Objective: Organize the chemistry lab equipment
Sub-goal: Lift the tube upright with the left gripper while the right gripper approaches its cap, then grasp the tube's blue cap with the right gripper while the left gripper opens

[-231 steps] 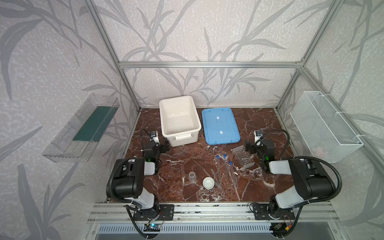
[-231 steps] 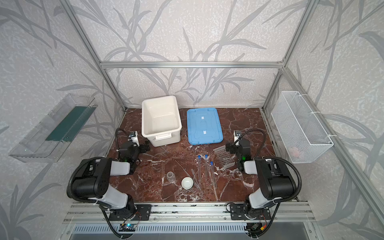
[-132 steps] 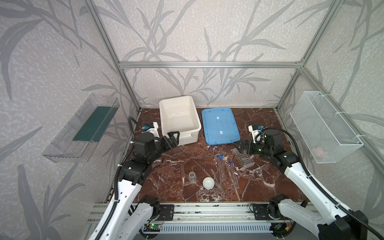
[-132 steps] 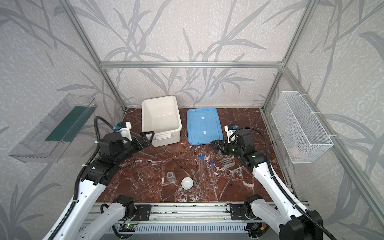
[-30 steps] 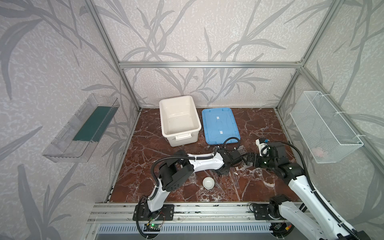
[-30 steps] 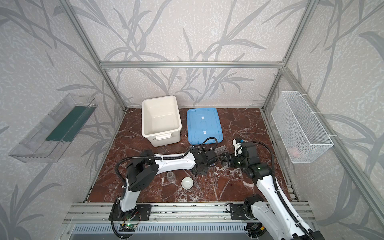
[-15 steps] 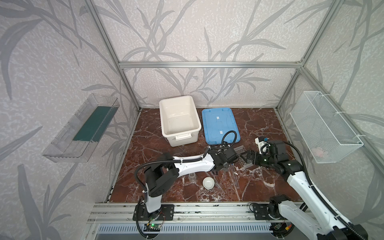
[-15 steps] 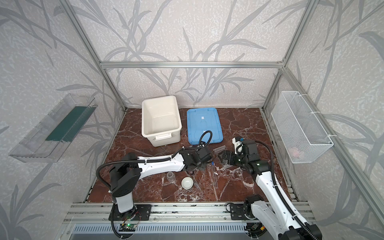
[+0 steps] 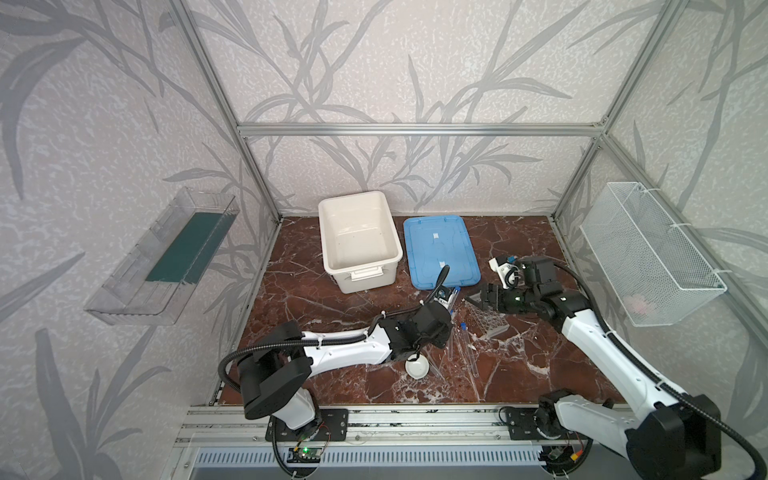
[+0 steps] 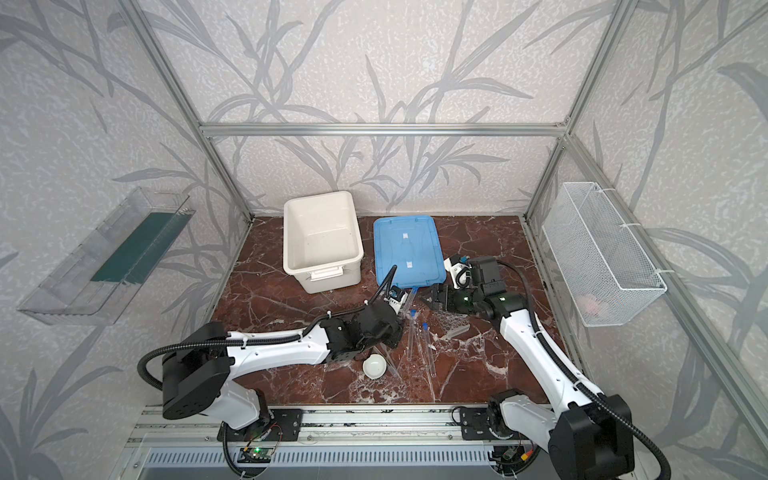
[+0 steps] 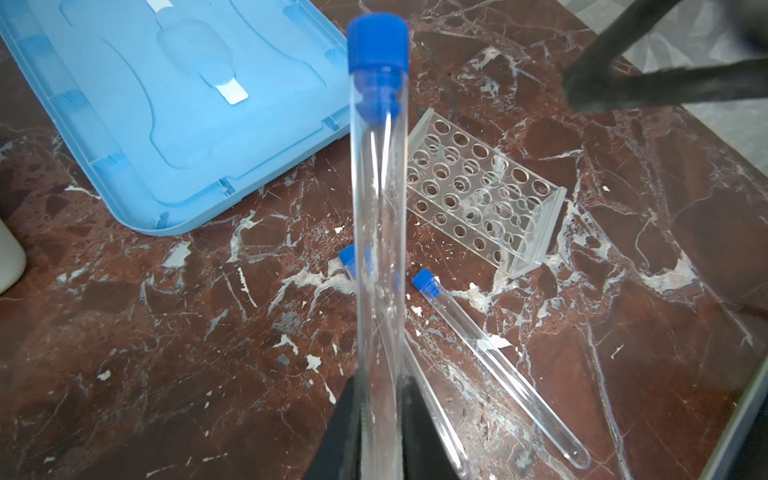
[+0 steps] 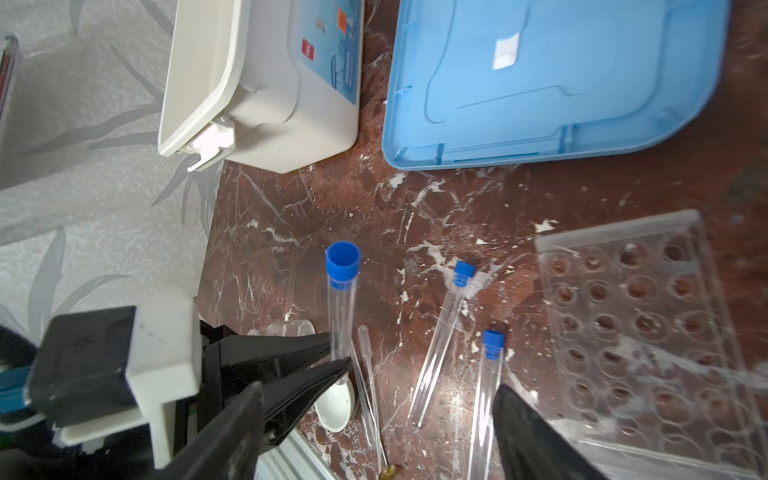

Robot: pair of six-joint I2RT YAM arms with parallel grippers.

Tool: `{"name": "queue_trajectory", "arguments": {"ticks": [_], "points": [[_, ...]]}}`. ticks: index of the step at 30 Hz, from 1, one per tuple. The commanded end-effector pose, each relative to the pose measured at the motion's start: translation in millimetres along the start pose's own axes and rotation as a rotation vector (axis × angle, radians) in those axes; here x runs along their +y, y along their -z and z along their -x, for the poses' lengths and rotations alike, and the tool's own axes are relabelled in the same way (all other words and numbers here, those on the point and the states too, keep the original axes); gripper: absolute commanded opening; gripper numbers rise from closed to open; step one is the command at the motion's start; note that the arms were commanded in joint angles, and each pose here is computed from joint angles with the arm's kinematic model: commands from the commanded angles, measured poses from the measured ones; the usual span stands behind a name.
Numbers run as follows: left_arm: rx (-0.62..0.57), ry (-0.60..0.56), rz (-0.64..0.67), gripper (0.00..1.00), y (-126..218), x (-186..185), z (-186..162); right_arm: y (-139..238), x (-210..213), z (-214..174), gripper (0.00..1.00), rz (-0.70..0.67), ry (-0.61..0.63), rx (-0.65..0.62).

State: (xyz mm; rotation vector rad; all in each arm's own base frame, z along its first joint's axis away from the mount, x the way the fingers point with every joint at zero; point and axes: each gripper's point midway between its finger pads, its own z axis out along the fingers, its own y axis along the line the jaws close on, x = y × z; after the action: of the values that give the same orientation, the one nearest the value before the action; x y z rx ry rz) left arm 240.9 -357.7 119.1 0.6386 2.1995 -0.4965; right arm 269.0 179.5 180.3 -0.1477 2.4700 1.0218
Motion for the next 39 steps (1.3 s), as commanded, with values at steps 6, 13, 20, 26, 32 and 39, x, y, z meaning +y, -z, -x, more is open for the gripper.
{"name": "queue_trajectory", "arguments": {"ticks": [6, 13, 20, 26, 32, 39], "points": [[-0.051, -0.052, -0.028, 0.16, 4.9, -12.3, 8.0, -20.9, 24.9, 17.6, 0.66, 0.031, 0.062, 0.016], [-0.06, -0.063, -0.027, 0.16, 6.1, -16.3, 7.5, -30.1, 22.9, 14.1, 0.45, 0.038, 0.04, 0.042], [-0.051, -0.07, -0.026, 0.16, 3.2, -18.1, 4.1, -33.4, 17.8, 9.4, 0.3, 0.027, 0.028, 0.06], [-0.044, -0.072, -0.017, 0.16, 0.9, -16.6, 1.7, -32.6, 14.6, 5.4, 0.21, 0.013, 0.025, 0.066], [-0.054, -0.066, -0.01, 0.25, 2.2, -15.7, 4.7, -32.5, 12.7, 6.1, 0.18, 0.005, 0.026, 0.059], [-0.13, 0.112, 0.033, 0.9, 26.6, -8.4, 37.8, -24.1, 9.9, 15.0, 0.18, -0.045, 0.069, 0.006]]}}
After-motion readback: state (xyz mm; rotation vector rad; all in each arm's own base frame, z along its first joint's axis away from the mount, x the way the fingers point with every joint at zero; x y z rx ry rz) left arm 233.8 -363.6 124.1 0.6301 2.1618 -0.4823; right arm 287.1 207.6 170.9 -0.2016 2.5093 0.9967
